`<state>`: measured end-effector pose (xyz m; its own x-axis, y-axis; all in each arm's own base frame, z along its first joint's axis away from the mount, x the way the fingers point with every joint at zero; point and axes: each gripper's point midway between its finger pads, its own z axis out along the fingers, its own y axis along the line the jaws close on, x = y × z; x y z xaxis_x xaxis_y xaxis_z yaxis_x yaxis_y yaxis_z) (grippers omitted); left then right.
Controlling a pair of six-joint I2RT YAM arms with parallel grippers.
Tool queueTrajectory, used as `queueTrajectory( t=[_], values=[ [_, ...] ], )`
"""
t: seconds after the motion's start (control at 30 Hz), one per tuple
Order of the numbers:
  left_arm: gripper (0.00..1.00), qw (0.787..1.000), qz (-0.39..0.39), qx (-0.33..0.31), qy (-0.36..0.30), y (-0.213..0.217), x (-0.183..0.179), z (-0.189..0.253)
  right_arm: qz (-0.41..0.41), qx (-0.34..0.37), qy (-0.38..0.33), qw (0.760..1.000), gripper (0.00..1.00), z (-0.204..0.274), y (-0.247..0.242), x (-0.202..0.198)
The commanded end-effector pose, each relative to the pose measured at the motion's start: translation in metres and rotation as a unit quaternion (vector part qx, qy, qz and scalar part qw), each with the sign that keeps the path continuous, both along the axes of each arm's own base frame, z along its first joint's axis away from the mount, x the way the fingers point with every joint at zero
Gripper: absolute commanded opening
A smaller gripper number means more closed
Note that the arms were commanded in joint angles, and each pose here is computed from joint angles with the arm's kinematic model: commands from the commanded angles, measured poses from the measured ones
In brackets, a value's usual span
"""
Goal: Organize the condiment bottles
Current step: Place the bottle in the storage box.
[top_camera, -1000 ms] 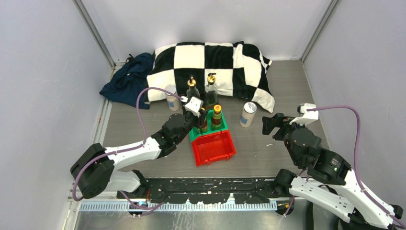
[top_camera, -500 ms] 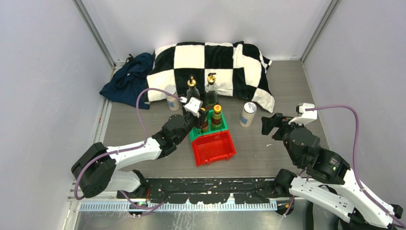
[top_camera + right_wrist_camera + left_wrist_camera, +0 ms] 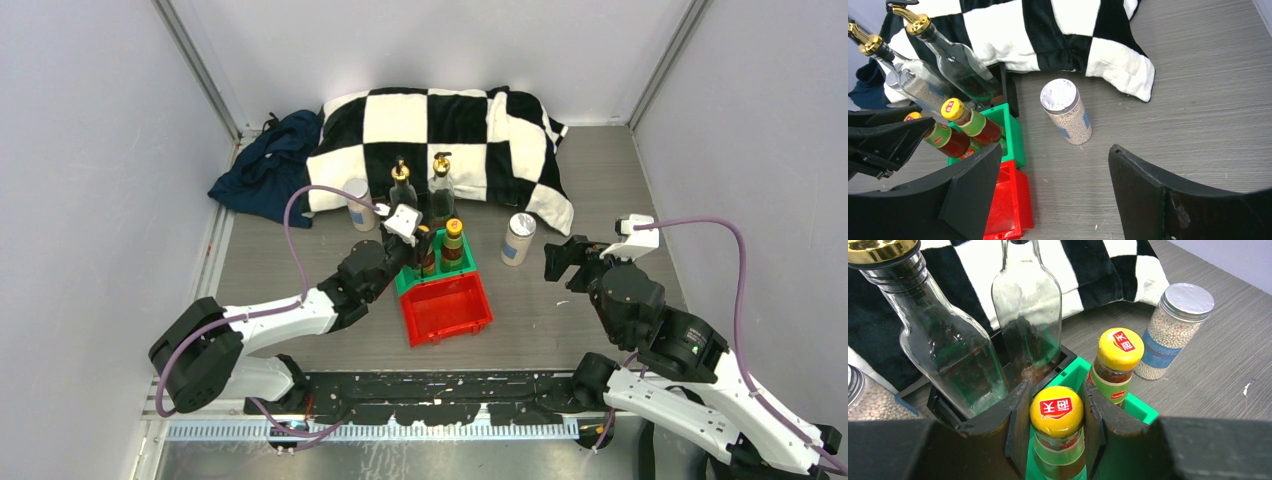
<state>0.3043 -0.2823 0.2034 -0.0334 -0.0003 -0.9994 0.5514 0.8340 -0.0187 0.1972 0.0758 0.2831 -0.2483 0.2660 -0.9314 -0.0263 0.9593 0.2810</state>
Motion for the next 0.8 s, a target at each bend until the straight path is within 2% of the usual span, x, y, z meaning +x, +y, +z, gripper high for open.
queueTrajectory(
  t=[0.0,0.13,0.3,0.4,0.53,0.77],
  values=[
    [0.06,0.996,0.007,-0.073,-0.057,0.0011,0.0039,0.0505,-0.001,0.016,-0.008,1.0,0.84,0.005,0.005,0.0035],
    [0.18,0.996,0.01,-0.071,-0.054,0.0024,0.0039,0.0482,0.0,0.017,-0.008,1.0,0.84,0.0046,0.0053,0.0033],
    [0.48,0.996,0.01,-0.068,-0.049,0.0029,0.0034,0.0453,0.0,0.017,-0.008,1.0,0.84,0.0045,0.0051,0.003],
    [0.6,0.997,0.009,-0.066,-0.048,0.0028,0.0031,0.0449,0.0,0.017,-0.007,1.0,0.84,0.0038,0.0053,0.003],
    [0.7,0.997,0.003,-0.064,-0.045,0.0009,0.0018,0.0453,0.0,0.018,-0.008,1.0,0.84,0.0039,0.0045,0.0024],
    [0.72,0.997,0.001,-0.067,-0.047,0.0029,-0.001,0.0509,0.0,0.022,-0.01,1.0,0.84,0.0061,0.0034,0.0015]
  ],
)
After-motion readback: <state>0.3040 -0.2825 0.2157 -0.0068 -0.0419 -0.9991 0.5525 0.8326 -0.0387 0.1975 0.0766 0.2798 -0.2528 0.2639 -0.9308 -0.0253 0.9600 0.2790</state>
